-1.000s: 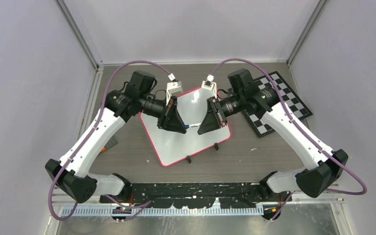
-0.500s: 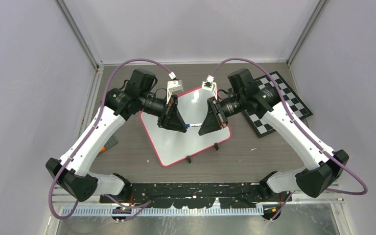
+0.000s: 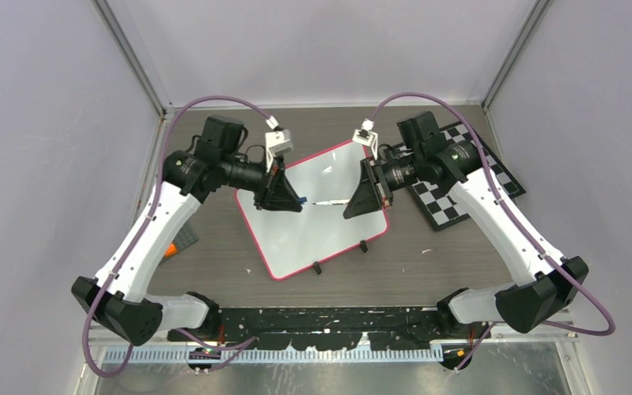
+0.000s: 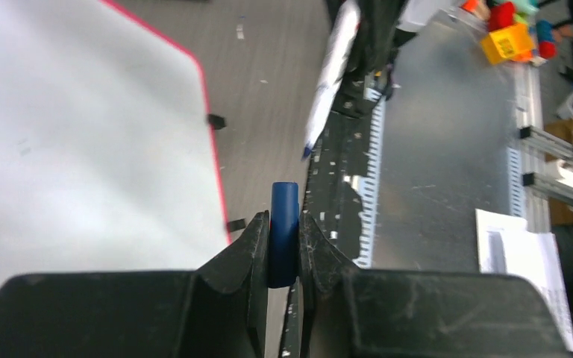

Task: Write a sentence on the whiteboard
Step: Open the whiteboard marker at the center of the board.

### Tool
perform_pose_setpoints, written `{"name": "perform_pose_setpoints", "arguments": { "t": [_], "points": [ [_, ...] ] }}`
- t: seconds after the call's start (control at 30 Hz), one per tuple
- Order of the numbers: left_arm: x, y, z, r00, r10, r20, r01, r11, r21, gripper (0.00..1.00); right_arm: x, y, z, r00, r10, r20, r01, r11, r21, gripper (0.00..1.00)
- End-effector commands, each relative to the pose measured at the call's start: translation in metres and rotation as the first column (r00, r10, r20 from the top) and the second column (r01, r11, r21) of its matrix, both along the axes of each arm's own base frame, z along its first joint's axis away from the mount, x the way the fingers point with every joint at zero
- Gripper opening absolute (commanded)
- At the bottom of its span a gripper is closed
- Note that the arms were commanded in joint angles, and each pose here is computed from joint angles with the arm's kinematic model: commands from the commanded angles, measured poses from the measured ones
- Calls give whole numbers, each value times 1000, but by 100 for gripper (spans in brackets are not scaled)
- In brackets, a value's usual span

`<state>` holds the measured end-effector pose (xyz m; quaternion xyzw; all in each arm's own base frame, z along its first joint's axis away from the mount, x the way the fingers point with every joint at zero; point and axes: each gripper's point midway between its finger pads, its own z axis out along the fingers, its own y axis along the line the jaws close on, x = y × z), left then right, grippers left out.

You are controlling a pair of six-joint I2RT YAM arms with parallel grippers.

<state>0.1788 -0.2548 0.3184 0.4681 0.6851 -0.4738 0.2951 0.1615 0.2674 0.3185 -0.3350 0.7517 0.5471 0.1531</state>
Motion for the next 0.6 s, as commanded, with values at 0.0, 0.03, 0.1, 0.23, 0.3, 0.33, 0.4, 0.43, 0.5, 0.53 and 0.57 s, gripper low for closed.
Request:
{"name": "perform_pose_setpoints", "arguments": {
  "t": [0.0,0.03,0.1,0.23,0.3,0.33,0.4,0.43,0.5,0.53,0.57],
  "points": [
    [7,28,-2,995,64,77,-68,996,50,0,-13,-22,9,1000,-3,-1,3,1000,-19,0],
    [8,32,-4,994,67,82,-72,996,57,0,-11,-27,9,1000,-13,5,13,1000,-23,0],
    [9,40,-3,993,85,83,-90,994,57,0,-6,-33,10,999,-33,16,34,999,-28,0],
    [51,79,17,951,304,58,-303,953,-25,0,-1,-40,9,997,-64,32,65,998,-25,0],
    [79,107,20,898,438,39,-437,899,-41,0,1,-40,6,996,-78,37,79,997,-23,0],
    [94,126,18,858,511,38,-511,859,-33,0,2,-40,4,995,-83,47,84,996,-21,0],
    [119,162,0,767,641,44,-642,766,40,0,4,-41,1,992,-100,73,102,995,-21,0],
    [129,178,-12,727,684,61,-686,722,91,0,6,-42,-4,989,-115,89,119,992,-35,0],
    [142,206,-47,665,741,93,-740,637,214,0,9,-46,-12,982,-142,125,150,987,-57,0],
    [145,218,-64,640,762,95,-754,600,265,0,11,-49,-18,976,-160,148,171,983,-71,0],
    [146,229,-82,618,780,99,-761,563,322,0,13,-51,-23,970,-177,168,192,978,-81,0]
  ]
}}
